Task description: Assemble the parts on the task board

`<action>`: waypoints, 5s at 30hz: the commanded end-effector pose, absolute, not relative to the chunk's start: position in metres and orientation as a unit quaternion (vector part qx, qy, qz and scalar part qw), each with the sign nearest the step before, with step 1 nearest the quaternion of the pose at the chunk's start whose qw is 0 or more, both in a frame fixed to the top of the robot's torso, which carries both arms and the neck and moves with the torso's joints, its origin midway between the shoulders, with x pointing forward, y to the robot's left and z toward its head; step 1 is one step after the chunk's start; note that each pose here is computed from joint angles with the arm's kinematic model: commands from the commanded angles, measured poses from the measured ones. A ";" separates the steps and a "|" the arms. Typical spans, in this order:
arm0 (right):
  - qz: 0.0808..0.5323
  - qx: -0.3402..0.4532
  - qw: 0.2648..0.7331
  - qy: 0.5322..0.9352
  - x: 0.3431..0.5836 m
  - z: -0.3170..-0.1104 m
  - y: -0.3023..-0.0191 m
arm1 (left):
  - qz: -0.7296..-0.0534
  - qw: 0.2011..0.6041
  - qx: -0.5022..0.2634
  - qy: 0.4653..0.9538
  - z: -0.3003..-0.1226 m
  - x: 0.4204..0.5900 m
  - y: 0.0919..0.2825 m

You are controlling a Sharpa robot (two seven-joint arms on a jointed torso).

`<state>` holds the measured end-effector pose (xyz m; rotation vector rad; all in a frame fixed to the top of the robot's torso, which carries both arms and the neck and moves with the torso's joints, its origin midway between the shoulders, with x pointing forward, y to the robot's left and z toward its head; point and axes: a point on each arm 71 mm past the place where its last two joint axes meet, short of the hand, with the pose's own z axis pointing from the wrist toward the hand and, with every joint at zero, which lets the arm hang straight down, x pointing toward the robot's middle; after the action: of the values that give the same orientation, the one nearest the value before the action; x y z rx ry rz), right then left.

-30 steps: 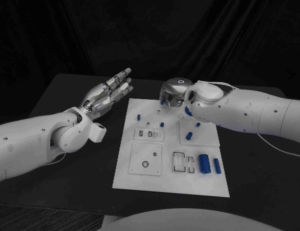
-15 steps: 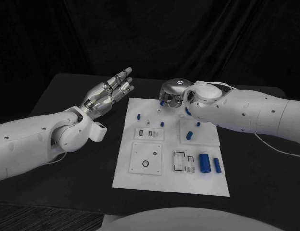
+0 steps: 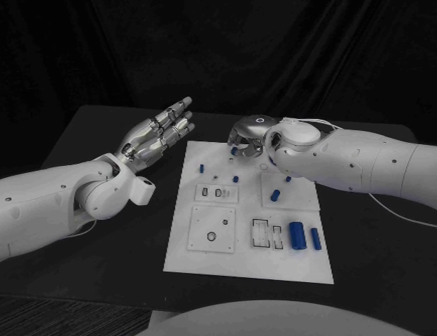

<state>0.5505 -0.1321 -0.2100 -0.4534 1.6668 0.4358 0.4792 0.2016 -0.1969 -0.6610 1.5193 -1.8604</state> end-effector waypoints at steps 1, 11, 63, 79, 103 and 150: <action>0.182 -0.195 0.630 0.729 0.551 -0.212 -0.135 | -0.713 0.313 -0.249 0.575 -0.196 0.478 0.200; 0.198 -0.183 0.668 0.693 0.551 -0.202 -0.149 | -0.712 0.315 -0.249 0.576 -0.196 0.478 0.201; 0.145 -0.092 0.634 0.754 0.517 -0.185 -0.274 | -0.712 0.322 -0.252 0.571 -0.195 0.476 0.211; 0.139 -0.092 0.620 0.766 0.519 -0.198 -0.268 | -0.712 0.319 -0.252 0.572 -0.195 0.476 0.211; 0.128 -0.091 0.605 0.780 0.523 -0.211 -0.264 | -0.717 0.309 -0.249 0.573 -0.196 0.475 0.208; 0.235 -0.144 0.634 0.723 0.507 -0.183 -0.202 | -0.712 0.303 -0.252 0.581 -0.198 0.476 0.207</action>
<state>0.5081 -0.2074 -0.1851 -0.3105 1.6667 0.5179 0.4771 0.2086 -0.1983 -0.6717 1.5413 -1.8682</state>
